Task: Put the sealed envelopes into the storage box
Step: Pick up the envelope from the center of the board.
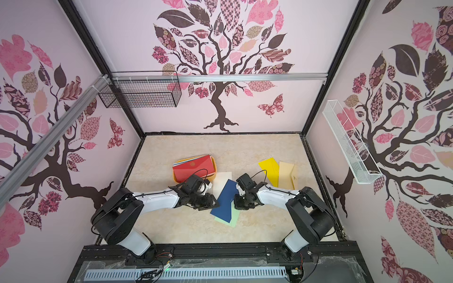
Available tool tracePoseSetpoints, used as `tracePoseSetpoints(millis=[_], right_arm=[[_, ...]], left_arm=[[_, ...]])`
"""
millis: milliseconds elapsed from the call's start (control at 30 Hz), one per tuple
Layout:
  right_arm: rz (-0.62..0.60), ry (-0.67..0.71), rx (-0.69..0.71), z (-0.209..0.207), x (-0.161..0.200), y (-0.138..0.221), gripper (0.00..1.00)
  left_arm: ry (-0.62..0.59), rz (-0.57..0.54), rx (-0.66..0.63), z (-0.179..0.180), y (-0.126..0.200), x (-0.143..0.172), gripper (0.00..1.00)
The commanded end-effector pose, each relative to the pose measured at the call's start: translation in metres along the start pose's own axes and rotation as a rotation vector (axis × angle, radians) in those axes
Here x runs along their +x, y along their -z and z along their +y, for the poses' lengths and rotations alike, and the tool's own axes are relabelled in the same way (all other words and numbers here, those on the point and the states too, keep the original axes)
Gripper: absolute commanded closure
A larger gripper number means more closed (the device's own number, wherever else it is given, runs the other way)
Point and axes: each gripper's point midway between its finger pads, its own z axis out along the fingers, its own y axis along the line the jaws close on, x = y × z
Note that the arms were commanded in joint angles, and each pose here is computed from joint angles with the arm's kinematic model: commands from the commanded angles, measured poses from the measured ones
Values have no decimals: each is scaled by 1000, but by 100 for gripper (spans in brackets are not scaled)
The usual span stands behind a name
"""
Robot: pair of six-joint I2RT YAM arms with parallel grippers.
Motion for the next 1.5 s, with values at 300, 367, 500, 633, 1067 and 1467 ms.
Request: tracePoseSetpoints(millis=[300, 367, 500, 633, 1067, 1467], right_arm=[[28, -8, 27, -11, 10, -9, 84], [28, -6, 29, -11, 10, -9, 84], [25, 1, 27, -10, 9, -7, 84], [24, 3, 23, -8, 8, -7, 84], [14, 16, 10, -3, 6, 0, 84], [-202, 190, -109, 49, -24, 85, 56]], left_arm=[[-35, -46, 94, -34, 17, -7, 48], [-41, -55, 129, -43, 19, -10, 48], [-45, -54, 158, -49, 19, -13, 48], [-53, -27, 118, -41, 12, -12, 50], [-103, -8, 34, -32, 4, -20, 98], [-207, -112, -21, -55, 60, -29, 100]])
